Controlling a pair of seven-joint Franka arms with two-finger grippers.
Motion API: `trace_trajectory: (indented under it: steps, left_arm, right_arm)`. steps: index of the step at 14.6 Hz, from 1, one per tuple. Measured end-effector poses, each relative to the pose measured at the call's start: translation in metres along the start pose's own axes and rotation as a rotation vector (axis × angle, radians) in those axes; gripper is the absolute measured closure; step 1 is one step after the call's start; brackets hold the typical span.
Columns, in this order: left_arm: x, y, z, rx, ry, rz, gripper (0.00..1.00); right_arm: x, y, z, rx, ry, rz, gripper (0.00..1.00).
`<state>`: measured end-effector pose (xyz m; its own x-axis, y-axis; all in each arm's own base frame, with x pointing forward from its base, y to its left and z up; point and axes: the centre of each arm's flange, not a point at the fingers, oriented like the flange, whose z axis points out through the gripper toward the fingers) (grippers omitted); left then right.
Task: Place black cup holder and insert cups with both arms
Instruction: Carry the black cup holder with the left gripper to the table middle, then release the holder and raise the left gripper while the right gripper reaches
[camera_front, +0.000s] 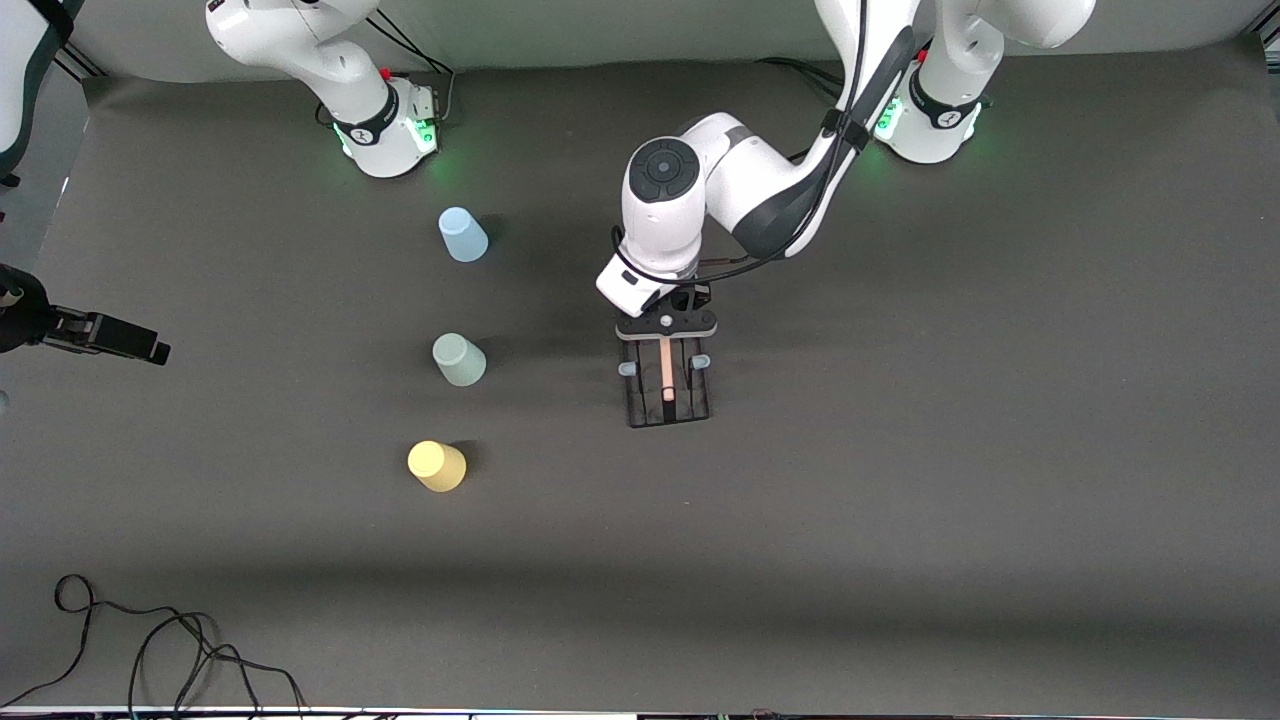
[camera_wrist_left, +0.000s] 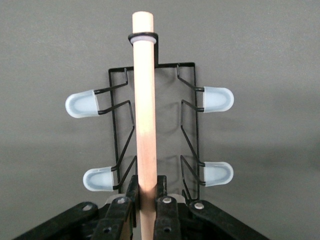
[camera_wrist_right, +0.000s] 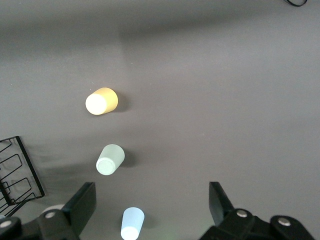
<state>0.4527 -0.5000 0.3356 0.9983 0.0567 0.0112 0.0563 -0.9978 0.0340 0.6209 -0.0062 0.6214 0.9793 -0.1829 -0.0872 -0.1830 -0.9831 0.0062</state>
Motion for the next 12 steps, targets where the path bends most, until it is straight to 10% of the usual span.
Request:
trace_trajectory:
  steps: [3, 12]
  left_arm:
    - [0.000, 0.000, 0.000, 0.001, 0.002, 0.002, 0.80]
    - [0.028, -0.012, -0.048, -0.017, 0.088, -0.012, 0.00]
  right_arm:
    - [0.000, -0.001, 0.000, 0.000, 0.000, -0.002, 0.00]
    - [-0.002, -0.025, 0.005, -0.005, -0.007, -0.035, 0.00]
